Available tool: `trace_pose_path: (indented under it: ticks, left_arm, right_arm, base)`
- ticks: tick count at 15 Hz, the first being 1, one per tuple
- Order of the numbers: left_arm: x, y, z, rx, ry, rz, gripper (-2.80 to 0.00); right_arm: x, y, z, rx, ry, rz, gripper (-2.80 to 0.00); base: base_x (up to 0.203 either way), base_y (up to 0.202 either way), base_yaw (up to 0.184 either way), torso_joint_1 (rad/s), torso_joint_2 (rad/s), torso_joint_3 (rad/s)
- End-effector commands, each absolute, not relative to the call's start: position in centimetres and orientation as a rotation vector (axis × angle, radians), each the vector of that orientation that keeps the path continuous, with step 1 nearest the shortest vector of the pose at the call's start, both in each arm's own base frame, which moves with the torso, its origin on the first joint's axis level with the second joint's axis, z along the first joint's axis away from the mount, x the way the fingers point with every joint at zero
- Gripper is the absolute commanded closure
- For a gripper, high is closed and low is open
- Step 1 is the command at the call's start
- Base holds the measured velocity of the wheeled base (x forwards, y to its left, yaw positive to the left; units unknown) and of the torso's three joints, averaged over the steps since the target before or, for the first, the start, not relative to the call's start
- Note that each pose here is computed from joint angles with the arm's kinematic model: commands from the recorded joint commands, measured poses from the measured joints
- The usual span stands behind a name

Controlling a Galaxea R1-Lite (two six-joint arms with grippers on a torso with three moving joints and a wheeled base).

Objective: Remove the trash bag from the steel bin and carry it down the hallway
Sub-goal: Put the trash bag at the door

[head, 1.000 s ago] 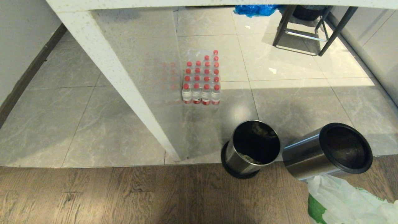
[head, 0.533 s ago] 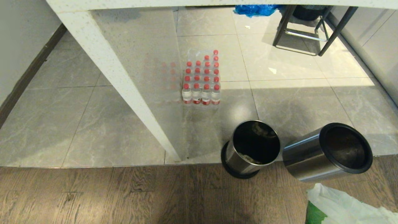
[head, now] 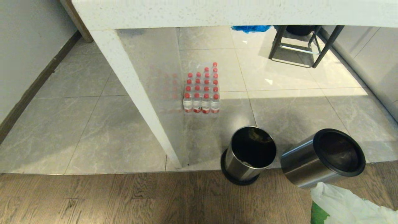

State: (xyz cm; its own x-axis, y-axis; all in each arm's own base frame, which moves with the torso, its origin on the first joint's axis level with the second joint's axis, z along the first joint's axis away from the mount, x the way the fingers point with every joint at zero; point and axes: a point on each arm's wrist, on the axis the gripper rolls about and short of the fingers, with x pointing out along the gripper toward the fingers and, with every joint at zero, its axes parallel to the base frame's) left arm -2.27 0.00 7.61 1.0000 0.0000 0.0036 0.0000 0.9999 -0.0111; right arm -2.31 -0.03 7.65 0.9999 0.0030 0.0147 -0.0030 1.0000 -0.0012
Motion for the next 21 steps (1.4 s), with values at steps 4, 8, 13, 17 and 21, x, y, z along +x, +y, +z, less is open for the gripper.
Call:
trace_pose_path:
  ticks: [4, 8, 13, 17, 21]
  left_arm:
    - [-2.27, 0.0, 7.61, -0.012, -0.004, 0.0, 0.0]
    - [-2.27, 0.0, 7.61, -0.012, -0.005, 0.0, 0.0]
    - [-2.27, 0.0, 7.61, -0.014, -0.005, 0.0, 0.0]
    - [-2.27, 0.0, 7.61, -0.014, -0.005, 0.0, 0.0]
    - [-2.27, 0.0, 7.61, -0.014, -0.005, 0.0, 0.0]
  right_arm:
    - [-2.29, -0.03, 7.65, -0.001, -0.012, 0.003, 0.0]
    - [-2.29, -0.03, 7.65, -0.001, -0.012, 0.003, 0.0]
    - [-2.29, -0.03, 7.65, -0.001, -0.012, 0.003, 0.0]
    - [-2.29, -0.03, 7.65, -0.002, -0.012, 0.003, 0.0]
    - [-2.29, -0.03, 7.65, -0.001, -0.012, 0.003, 0.0]
  base:
    - [0.0, 0.0, 0.0, 0.002, 0.0, 0.202]
    - [0.0, 0.0, 0.0, -0.001, 0.01, 0.205]
    - [0.0, 0.0, 0.0, 0.003, 0.0, 0.203]
    - [0.0, 0.0, 0.0, 0.002, 0.0, 0.204]
    - [0.0, 0.0, 0.0, 0.003, 0.0, 0.203]
